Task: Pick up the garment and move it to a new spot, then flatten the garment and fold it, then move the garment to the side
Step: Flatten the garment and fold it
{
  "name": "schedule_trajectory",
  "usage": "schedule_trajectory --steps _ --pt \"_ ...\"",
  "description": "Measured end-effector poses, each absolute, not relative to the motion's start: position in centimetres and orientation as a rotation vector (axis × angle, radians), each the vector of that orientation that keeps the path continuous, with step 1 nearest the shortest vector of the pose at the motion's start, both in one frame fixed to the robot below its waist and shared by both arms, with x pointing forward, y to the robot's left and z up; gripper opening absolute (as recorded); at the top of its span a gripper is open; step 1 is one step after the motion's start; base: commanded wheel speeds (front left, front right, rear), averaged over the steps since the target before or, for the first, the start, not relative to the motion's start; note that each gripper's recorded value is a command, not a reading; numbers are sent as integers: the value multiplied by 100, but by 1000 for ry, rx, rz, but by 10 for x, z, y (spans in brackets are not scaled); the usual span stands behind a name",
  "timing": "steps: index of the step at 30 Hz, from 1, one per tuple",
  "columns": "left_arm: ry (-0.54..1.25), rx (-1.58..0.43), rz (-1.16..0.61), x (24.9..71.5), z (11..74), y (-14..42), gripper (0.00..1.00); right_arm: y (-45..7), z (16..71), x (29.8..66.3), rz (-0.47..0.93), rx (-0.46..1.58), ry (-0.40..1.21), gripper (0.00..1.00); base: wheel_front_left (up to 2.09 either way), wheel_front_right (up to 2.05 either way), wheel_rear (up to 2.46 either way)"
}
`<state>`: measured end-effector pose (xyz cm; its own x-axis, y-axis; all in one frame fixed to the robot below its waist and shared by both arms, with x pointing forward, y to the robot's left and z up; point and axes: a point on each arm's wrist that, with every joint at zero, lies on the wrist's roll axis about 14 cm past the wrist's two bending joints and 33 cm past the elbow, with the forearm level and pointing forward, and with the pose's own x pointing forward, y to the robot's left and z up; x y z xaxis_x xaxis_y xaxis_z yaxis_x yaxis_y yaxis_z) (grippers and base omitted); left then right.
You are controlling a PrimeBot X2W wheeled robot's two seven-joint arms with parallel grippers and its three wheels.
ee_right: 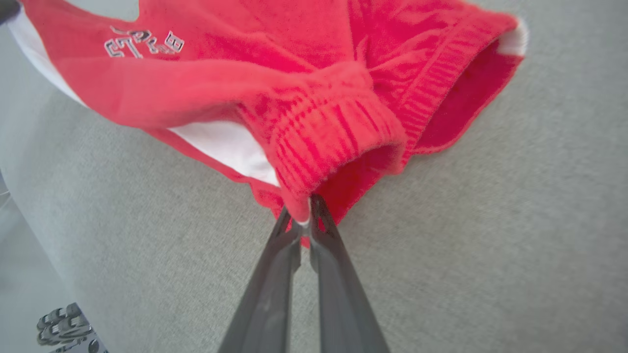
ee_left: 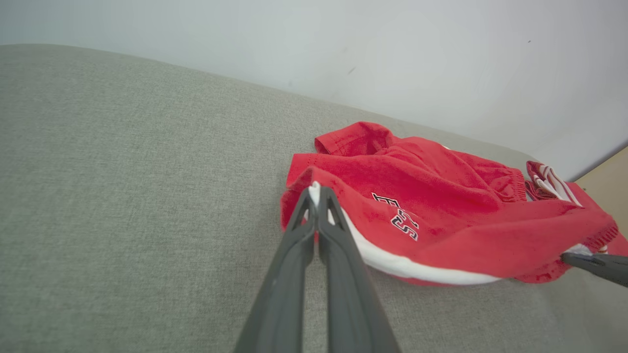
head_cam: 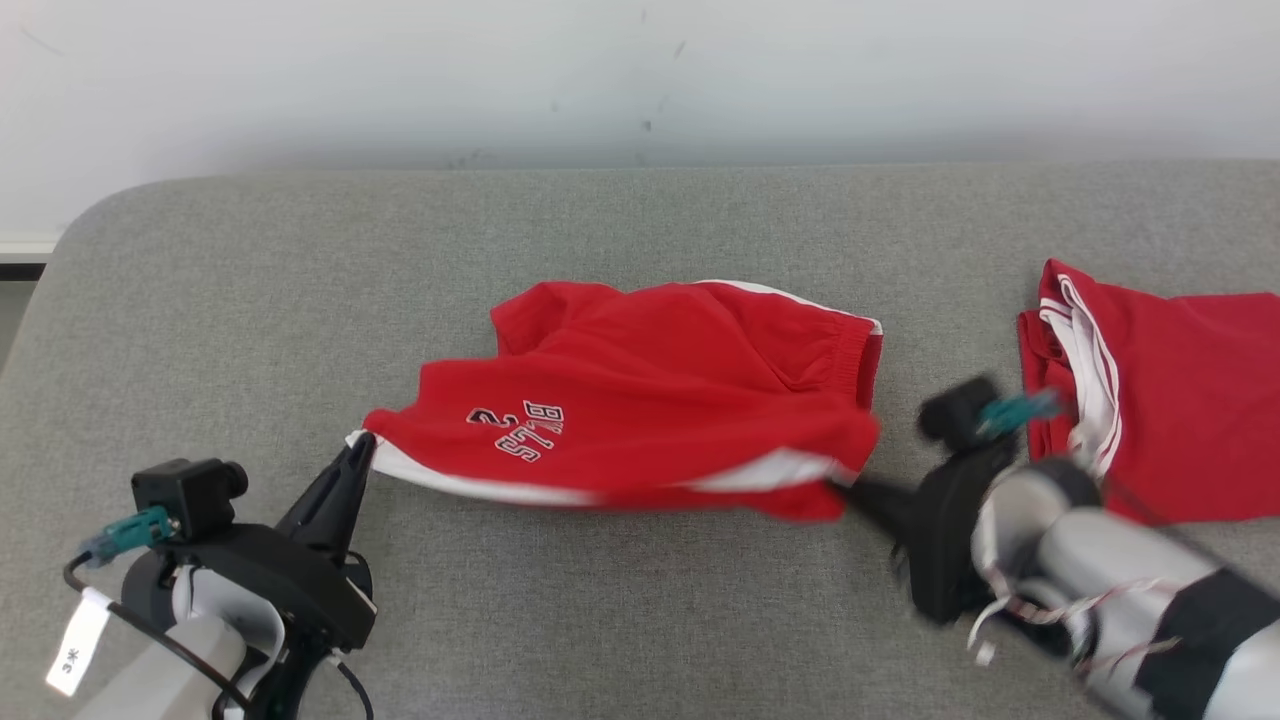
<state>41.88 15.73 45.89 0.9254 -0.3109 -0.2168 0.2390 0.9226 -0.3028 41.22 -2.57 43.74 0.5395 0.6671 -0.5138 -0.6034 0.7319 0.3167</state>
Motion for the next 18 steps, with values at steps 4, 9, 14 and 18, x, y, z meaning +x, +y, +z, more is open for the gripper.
schedule_trajectory --steps 4,9,14,18 --pt "296 -249 -319 408 449 148 0 -42 455 433 708 98 587 0 0 0 0" --pt "392 -146 -382 389 422 136 0 -44 457 432 704 101 577 0 0 0 0" --pt "468 -85 -387 379 401 137 30 -41 453 426 715 110 589 0 0 0 0" --pt "485 -48 -377 378 396 142 100 -42 447 423 712 114 605 0 0 0 0"
